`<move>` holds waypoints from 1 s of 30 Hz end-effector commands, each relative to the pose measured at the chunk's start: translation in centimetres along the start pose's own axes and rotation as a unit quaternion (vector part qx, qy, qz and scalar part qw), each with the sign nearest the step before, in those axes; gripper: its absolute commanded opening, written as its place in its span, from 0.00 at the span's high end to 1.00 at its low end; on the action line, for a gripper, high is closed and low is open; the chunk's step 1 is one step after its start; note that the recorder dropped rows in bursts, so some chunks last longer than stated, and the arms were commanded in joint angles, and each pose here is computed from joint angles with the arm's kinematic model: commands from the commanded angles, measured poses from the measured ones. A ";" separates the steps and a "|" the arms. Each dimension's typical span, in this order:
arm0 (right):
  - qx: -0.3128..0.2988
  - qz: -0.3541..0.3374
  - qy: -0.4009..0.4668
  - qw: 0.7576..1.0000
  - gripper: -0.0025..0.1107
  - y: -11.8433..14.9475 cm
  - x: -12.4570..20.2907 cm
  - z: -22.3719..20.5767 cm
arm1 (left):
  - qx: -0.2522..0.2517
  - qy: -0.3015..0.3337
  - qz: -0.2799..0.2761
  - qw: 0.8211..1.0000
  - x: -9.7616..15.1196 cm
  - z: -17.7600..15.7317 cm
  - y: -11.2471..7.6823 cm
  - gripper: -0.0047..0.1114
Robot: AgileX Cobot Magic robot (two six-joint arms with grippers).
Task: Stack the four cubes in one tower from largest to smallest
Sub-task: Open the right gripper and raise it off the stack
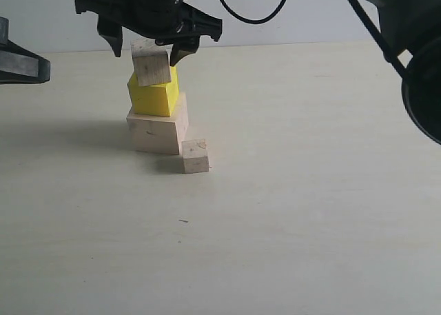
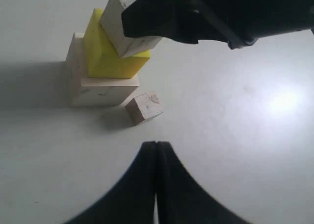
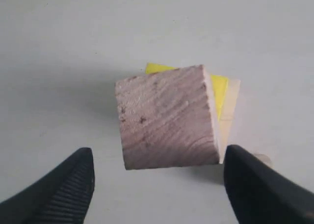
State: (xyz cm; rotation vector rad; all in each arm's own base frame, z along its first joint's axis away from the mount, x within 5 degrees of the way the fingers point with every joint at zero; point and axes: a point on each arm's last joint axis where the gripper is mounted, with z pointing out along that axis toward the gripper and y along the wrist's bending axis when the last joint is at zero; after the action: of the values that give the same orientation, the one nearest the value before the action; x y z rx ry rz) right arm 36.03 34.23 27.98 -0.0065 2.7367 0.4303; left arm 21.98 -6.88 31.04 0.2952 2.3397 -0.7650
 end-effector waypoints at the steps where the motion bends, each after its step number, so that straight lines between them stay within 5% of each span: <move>1: -0.011 -0.008 -0.009 1.000 0.36 0.3 -0.2 -0.7 | 0.002 -0.002 0.003 1.000 0.0 0.0 -0.1 0.96; 30: -0.020 -0.036 0.015 0.999 0.41 0.3 0.3 -2.2 | -0.014 -0.025 0.003 1.000 -0.4 0.0 0.2 0.96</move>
State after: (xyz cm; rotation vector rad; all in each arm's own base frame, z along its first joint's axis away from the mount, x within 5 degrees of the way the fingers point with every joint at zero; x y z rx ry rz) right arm 35.38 34.38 28.39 -0.0781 2.7744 0.4747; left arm 22.26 -6.73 31.14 0.2733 2.3180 -0.7407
